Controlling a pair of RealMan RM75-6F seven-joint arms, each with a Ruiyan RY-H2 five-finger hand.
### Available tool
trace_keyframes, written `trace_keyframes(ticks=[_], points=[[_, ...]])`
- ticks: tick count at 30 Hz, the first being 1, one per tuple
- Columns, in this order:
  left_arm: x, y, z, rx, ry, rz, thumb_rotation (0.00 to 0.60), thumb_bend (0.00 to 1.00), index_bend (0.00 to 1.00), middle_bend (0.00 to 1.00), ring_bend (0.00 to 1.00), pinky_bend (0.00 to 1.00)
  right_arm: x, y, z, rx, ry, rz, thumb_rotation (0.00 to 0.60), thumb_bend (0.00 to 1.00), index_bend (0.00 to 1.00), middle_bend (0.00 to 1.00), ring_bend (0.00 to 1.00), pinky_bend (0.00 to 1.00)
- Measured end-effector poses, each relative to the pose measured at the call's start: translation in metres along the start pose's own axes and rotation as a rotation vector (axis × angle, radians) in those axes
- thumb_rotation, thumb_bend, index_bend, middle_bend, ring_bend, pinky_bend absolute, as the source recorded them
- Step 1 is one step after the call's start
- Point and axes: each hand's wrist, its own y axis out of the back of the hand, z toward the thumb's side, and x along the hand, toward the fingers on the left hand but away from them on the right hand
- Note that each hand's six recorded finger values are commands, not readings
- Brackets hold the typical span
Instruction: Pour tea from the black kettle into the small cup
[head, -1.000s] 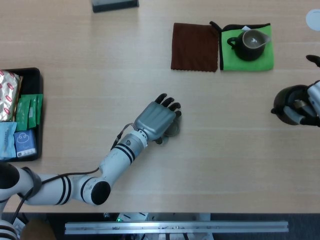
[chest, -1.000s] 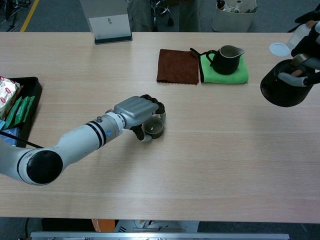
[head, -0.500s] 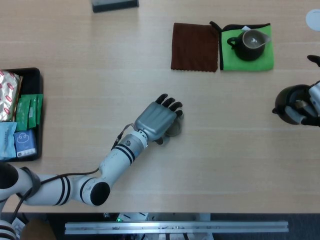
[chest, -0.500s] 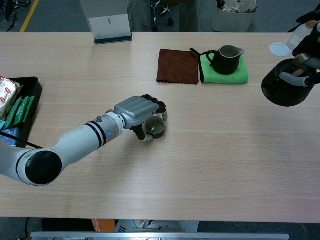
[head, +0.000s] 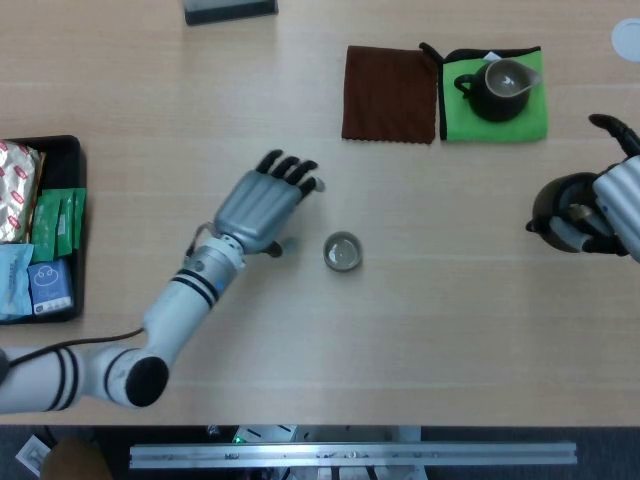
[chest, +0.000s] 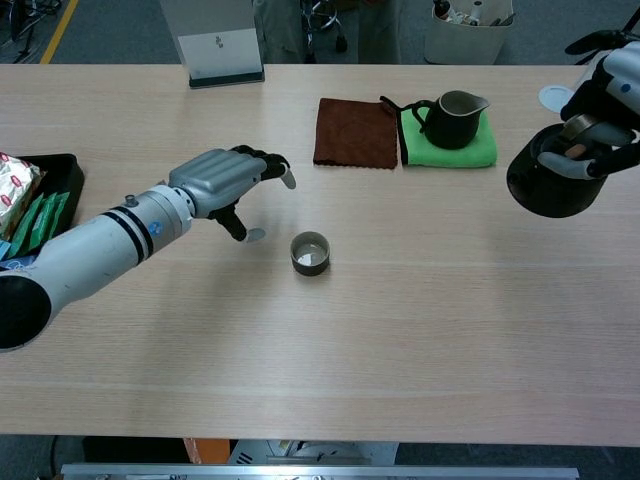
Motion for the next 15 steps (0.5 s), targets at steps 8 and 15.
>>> trace_keyframes(ticks=[8,15], points=[[-0.046,0.038,-0.062,-0.014,0.124,0.108,0.6,0.27,0.2,0.1,0.09,0.06,-0.016,-0.004,0.016,0.006,0.04,0.006,0.582,0.24,1.0,1.0,0.94,0.14],[-0.099,0.051,-0.101,-0.006,0.219,0.155,0.6,0.27,0.2,0.1,0.09,0.06,-0.032,-0.015,0.037,0.009,0.08,0.028,0.589,0.24,1.0,1.0,0.94,0.14]])
